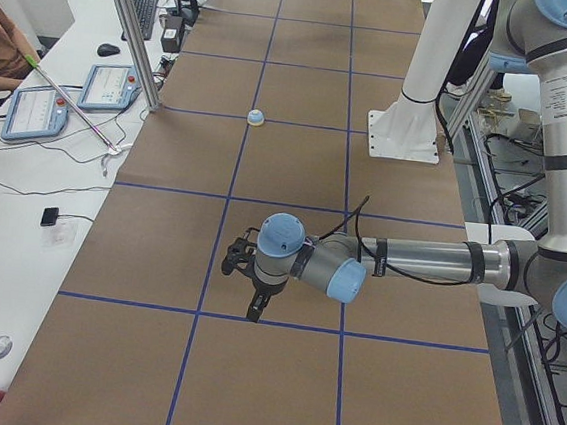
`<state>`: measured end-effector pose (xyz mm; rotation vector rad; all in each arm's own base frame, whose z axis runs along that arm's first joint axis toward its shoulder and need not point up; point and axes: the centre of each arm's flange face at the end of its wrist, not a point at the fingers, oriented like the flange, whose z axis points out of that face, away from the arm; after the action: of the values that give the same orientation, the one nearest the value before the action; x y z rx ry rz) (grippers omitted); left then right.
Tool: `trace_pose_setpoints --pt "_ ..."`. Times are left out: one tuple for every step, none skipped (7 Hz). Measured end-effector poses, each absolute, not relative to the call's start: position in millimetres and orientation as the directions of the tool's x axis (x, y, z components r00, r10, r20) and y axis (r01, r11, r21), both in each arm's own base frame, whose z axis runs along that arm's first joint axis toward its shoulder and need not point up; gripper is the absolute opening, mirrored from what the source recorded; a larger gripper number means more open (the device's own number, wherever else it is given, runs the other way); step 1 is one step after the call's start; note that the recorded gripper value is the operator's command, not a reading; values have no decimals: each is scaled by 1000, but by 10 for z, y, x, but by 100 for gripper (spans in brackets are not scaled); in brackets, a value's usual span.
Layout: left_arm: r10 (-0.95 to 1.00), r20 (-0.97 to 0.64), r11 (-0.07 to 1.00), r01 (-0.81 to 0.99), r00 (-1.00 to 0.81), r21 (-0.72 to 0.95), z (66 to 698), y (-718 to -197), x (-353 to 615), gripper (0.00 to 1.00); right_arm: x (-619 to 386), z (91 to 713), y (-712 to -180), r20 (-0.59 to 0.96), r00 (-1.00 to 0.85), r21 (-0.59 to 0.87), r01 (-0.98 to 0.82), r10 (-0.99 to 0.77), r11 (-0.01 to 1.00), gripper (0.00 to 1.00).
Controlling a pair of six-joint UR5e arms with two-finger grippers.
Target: Place and press bell with both arms
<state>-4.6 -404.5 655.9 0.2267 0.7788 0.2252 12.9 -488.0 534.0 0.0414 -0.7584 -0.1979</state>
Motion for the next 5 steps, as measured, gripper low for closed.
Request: trace_pose_setpoints --pt "266 -671 956 -100 692 276 6564 -4027 -117 100 336 5642 -4804 685 694 120 193 -222 974 100" --pt "240 -677 960 -67 696 271 6552 -4000 -255 100 481 5910 -4674 691 688 110 206 -224 972 100" --pt "220 -679 963 -43 700 267 6537 -3983 -381 100 601 6118 -4529 697 687 90 198 -203 976 100" --pt "211 -678 967 -47 704 252 6527 -3971 -467 100 681 6263 -4402 702 689 72 186 -182 980 100" --pt "198 -675 973 -58 711 225 6460 -3986 -559 100 732 6359 -4302 705 690 57 176 -165 983 100"
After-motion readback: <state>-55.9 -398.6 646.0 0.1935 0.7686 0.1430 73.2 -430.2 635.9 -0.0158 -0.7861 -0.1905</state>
